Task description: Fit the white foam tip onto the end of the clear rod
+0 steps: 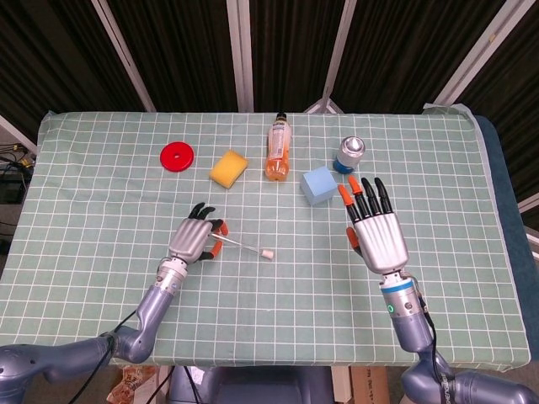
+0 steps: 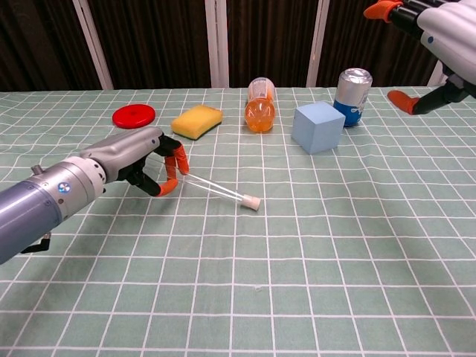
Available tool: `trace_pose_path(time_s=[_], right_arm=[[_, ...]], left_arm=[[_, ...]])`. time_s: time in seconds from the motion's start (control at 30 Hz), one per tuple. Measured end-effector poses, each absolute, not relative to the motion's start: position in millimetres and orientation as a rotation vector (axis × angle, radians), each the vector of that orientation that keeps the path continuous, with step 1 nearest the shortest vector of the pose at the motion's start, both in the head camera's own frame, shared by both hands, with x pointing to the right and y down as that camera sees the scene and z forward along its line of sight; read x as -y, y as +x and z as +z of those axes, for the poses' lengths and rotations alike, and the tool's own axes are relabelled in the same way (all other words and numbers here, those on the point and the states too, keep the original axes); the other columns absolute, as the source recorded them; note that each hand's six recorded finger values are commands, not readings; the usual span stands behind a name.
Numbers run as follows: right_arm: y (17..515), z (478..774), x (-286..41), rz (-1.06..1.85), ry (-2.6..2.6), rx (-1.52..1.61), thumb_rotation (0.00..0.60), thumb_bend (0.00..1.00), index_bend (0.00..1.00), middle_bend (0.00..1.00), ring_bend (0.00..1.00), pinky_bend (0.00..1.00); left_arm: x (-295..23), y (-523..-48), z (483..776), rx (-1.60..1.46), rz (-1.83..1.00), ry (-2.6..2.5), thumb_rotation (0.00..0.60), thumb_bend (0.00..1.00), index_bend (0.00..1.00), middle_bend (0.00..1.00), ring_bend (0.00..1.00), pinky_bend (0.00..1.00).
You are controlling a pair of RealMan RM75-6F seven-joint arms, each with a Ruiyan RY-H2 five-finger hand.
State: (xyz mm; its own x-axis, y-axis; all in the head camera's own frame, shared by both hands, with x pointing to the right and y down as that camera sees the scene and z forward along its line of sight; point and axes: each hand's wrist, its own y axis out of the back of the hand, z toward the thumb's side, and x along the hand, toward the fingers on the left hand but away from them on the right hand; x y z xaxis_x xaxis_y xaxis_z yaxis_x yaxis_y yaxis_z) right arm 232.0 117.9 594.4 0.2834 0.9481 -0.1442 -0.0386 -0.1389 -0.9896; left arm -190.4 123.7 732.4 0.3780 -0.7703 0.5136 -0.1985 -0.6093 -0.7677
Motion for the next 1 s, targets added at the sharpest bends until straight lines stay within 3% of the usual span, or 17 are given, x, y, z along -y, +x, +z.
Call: trace_pose_path(time_s=[0.23,0.63,0.83,1.0], right_arm=[[230,592,-120,1.095,-1.428,0.915,0.600,0.43,0.03,0.02,0.00,0.00],[231,588,-124,1.095,-1.441,0.928,0.600,0.43,0.03,0.02,0.00,0.00],[230,584,-129,1.089,-1.454,0.939,0.600,0.43,0.03,0.02,0.00,0.00],[231,577,-133,1.085,-1.459,0.950,0.600,0.43,0.03,0.02,0.00,0.00]], left_arm=[[-129,-198,736,-0.748,-1.278,-2.007,0.600,0.77,0.42,0.47,0.14,0.00],[-131,-211,732,-0.640,-1.369,-1.931,0.600,0.35,0.26,0.31,0.07,0.00],[-129,-220,722,-0.603,-1.430,-1.881,0.600,0.21,0.13,0.19,0.01,0.00],[-124,-230,708,-0.642,-1.463,-1.855,0.600,0.19,0.09,0.12,0.00,0.00]])
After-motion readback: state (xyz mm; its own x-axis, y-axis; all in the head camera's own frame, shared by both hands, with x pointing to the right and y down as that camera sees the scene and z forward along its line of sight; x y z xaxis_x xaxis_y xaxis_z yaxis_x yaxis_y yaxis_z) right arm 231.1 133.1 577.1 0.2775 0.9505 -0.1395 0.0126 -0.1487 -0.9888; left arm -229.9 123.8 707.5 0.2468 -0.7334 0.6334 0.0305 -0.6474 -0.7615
